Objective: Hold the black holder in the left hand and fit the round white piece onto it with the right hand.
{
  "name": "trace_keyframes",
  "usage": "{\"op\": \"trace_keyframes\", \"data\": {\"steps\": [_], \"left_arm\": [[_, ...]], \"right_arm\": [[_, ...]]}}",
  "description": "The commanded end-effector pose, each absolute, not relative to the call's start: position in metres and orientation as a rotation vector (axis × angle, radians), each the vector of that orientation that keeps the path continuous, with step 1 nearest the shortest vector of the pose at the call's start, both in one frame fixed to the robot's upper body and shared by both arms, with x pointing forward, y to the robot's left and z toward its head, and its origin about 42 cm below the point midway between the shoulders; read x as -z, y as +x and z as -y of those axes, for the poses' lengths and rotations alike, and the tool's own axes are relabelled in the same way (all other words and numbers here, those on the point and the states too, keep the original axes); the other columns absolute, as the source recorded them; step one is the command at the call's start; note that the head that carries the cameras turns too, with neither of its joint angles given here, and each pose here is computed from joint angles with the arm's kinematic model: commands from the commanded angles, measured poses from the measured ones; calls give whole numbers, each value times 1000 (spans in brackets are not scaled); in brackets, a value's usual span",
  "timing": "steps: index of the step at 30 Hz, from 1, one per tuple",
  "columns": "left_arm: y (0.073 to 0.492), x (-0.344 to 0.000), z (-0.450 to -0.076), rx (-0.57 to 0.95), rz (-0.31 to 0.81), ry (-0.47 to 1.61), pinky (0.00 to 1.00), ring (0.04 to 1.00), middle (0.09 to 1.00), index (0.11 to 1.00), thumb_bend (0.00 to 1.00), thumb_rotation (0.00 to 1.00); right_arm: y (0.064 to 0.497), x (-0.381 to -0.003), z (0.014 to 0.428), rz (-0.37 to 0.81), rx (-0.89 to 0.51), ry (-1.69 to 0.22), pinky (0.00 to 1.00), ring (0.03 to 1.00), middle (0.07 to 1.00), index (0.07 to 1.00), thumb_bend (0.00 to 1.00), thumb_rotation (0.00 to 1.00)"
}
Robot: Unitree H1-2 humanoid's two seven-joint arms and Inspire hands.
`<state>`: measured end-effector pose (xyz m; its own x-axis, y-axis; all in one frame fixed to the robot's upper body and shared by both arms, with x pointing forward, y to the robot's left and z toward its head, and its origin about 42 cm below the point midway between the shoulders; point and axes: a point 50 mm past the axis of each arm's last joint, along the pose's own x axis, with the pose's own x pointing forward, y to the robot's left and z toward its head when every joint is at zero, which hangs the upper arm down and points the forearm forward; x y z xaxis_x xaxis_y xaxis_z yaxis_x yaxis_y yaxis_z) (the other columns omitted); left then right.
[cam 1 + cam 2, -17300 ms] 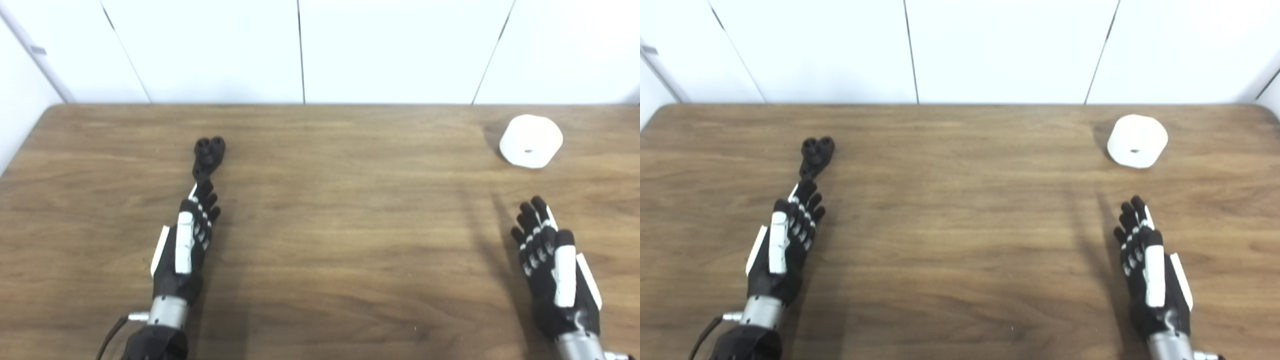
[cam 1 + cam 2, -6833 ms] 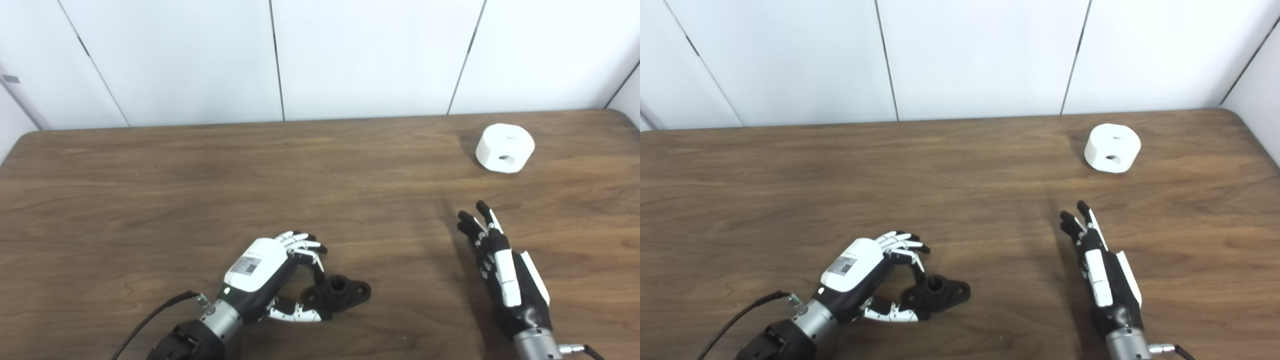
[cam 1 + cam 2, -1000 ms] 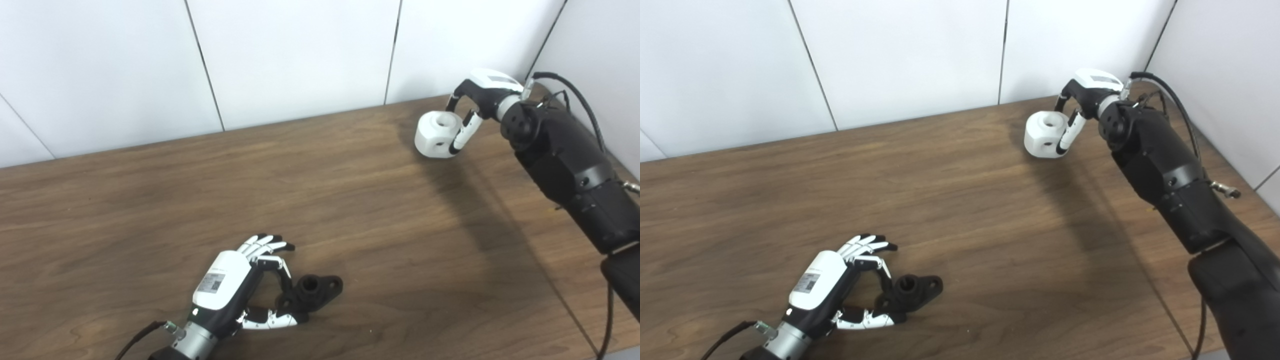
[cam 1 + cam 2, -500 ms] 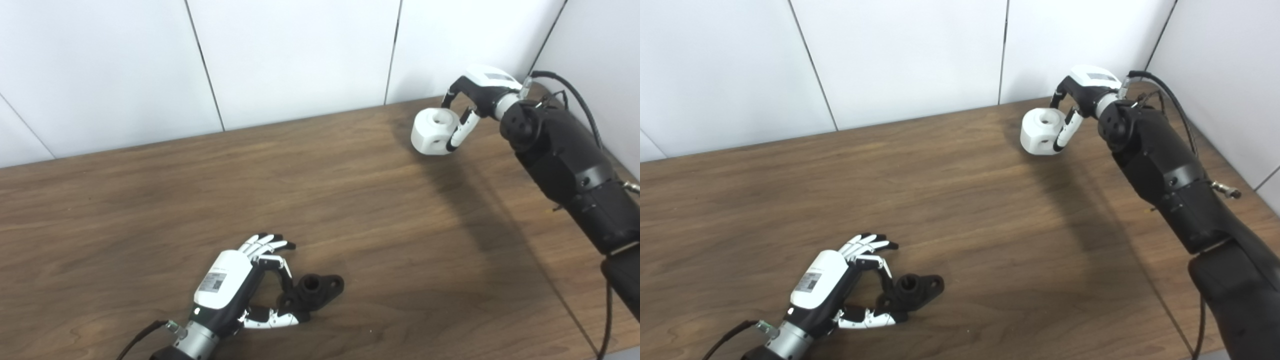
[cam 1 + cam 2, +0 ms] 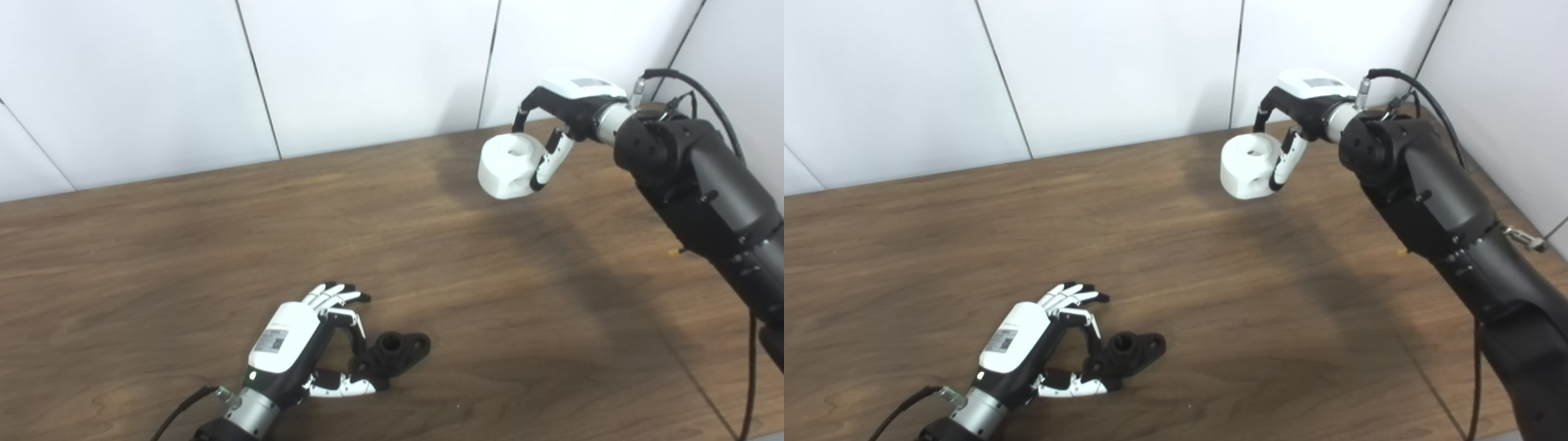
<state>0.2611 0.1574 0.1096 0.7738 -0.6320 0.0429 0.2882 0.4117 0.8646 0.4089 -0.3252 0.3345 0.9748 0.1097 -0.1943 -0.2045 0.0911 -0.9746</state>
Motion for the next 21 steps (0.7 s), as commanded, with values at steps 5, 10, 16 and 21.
{"op": "trace_keyframes", "data": {"steps": [5,10,16,21], "left_arm": [[248,-83,-151,711,250,1072,904,888,818,490,513,62],[250,-87,-148,712,232,1074,922,896,823,490,513,61],[250,-90,-146,709,243,1068,909,889,816,489,514,58],[251,-93,-144,712,240,1070,909,891,819,489,514,59]], "right_arm": [[379,-371,297,55,-265,-1509,1000,964,819,485,524,134],[354,-365,275,113,-357,-1518,1000,956,816,485,524,134],[327,-359,254,180,-442,-1484,1000,951,797,484,524,133],[306,-347,244,210,-506,-1434,1000,958,799,482,524,134]]}}
